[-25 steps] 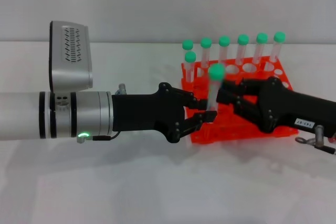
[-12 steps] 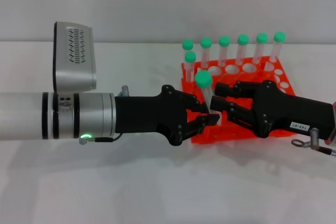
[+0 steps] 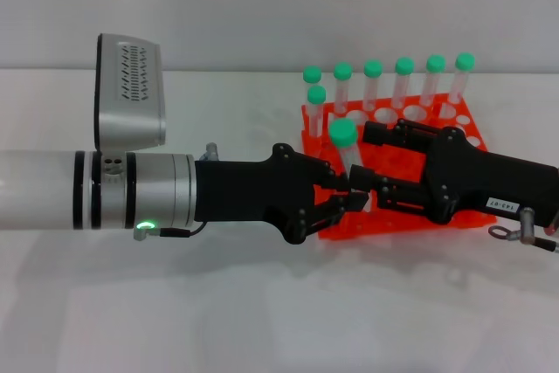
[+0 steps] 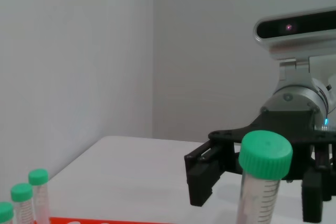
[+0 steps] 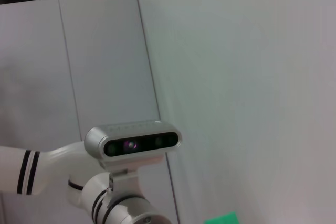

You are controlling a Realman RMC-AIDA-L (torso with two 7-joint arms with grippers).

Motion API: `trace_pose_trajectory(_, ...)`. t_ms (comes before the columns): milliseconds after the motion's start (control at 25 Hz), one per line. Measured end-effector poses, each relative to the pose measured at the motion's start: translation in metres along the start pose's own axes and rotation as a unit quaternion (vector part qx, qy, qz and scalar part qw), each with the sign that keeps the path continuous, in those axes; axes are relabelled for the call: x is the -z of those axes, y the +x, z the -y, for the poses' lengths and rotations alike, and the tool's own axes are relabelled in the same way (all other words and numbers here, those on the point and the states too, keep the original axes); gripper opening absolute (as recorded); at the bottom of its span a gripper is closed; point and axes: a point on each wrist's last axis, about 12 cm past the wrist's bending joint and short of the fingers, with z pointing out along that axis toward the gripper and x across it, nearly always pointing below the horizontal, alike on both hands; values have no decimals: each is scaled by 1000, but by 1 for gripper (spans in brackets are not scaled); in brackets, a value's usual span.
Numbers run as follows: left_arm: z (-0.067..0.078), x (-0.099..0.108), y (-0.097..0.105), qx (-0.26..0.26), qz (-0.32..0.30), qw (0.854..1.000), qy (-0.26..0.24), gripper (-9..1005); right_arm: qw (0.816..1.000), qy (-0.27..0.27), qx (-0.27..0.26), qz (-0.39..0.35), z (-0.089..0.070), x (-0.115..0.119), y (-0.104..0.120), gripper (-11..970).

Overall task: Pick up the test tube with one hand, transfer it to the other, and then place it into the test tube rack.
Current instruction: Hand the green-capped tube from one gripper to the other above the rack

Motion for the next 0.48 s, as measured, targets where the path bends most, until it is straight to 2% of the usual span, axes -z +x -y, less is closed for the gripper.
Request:
trace_pose_trajectory(280,-2,-2,-3,8,-1,1000,3,203,1000,-12,8,-7,-2,-4,0,692)
trace_pose_trajectory(480,-2,-4,-4,17,-10,1000,8,207,1000,-10,10,-13,-1,-7,0,683)
